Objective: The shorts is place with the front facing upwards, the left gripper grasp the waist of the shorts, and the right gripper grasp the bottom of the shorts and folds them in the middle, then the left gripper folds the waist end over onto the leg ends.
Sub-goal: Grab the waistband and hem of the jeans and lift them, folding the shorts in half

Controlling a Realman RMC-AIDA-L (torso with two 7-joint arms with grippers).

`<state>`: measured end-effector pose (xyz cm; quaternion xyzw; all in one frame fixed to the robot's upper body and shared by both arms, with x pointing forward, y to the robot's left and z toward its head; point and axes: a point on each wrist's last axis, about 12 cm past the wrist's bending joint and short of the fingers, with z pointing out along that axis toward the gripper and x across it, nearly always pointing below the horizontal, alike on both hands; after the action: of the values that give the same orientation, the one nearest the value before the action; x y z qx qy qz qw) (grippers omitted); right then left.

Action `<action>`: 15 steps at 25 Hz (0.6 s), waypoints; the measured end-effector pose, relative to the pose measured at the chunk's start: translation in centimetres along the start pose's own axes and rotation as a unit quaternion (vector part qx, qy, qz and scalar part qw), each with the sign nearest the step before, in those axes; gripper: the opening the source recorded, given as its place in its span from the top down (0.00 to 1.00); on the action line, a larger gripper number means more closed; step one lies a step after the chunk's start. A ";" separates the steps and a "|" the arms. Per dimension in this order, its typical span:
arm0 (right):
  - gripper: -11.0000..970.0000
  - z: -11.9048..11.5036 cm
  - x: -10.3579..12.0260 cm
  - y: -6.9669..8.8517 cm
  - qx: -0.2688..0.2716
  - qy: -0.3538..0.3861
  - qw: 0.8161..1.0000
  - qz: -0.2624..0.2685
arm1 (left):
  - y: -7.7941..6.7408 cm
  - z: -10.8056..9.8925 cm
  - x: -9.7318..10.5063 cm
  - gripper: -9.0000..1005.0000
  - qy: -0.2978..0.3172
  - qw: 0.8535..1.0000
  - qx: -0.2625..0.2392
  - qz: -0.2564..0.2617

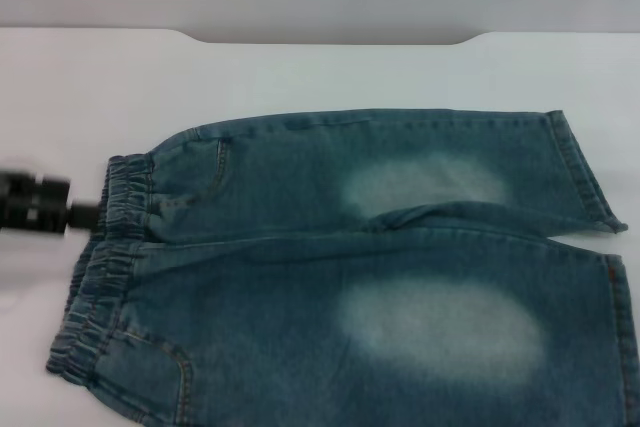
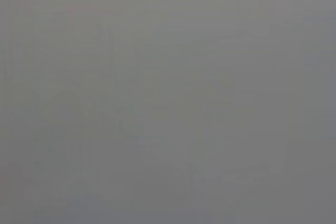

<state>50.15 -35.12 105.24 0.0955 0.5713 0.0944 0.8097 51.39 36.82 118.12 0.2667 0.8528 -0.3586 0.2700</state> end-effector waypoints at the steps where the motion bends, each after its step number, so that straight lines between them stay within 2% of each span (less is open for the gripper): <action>1: 0.40 0.3 0.0 0.1 -0.002 -0.001 1.000 -0.002 | 0.0 0.1 0.6 0.16 0.003 1.000 0.002 -0.003; 3: 0.40 0.7 0.0 0.3 -0.008 0.000 1.000 -0.006 | 0.2 0.6 1.9 0.16 0.016 1.000 0.004 -0.013; 4: 0.40 0.9 0.0 0.4 -0.011 0.000 1.000 -0.007 | 0.2 0.6 1.9 0.16 0.016 1.000 0.004 -0.013; 7: 0.40 1.4 -0.1 0.3 -0.014 0.001 1.000 -0.014 | 0.8 1.9 3.8 0.16 0.051 0.998 -0.007 -0.044; 12: 0.40 1.8 0.0 0.1 -0.009 0.011 1.000 -0.018 | 1.1 2.2 4.4 0.16 0.065 0.996 -0.014 -0.055; 13: 0.40 1.8 0.1 0.1 -0.008 0.014 1.000 -0.018 | 1.8 2.5 5.2 0.16 0.085 0.993 -0.033 -0.076; 15: 0.40 2.0 0.2 0.0 -0.005 0.020 1.000 -0.019 | 2.0 2.5 5.4 0.16 0.087 0.992 -0.038 -0.083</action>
<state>52.08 -35.13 105.67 0.0788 0.5886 0.0840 0.8002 49.50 37.60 112.19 0.2149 0.9052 -0.3224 0.1744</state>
